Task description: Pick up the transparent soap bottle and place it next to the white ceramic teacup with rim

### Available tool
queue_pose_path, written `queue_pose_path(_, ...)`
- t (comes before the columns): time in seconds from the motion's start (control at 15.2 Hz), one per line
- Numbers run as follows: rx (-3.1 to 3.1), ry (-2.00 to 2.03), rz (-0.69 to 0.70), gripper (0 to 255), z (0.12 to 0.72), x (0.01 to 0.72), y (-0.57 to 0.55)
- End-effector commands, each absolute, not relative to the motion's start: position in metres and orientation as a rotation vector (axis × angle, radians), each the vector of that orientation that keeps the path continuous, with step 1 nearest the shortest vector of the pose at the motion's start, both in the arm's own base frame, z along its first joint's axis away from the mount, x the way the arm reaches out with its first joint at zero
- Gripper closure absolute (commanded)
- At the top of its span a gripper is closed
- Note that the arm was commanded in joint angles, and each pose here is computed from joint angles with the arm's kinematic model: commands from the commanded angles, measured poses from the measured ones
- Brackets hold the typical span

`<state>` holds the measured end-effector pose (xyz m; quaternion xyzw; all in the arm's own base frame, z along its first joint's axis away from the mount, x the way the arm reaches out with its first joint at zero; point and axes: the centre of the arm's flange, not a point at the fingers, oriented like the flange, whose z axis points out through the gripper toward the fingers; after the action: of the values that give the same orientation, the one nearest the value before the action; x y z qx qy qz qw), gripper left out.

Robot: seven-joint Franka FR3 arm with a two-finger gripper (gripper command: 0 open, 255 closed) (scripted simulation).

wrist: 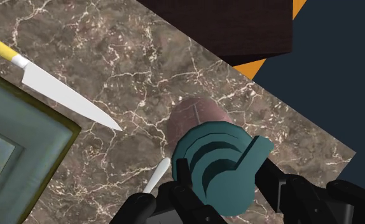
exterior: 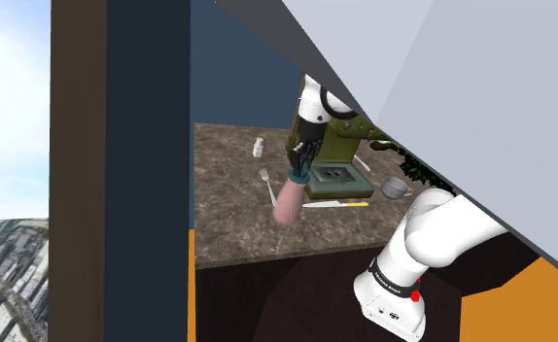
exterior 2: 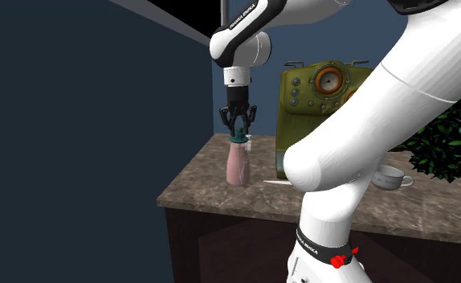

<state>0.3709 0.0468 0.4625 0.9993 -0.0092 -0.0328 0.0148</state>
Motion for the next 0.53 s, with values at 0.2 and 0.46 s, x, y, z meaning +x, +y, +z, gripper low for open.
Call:
queue_pose_path(0.2,3.11,-0.029,-0.102,255,0.489,0.371,0.047)
queue_pose_path(0.46,3.11,-0.029,-0.102,255,0.51,0.371,0.047)
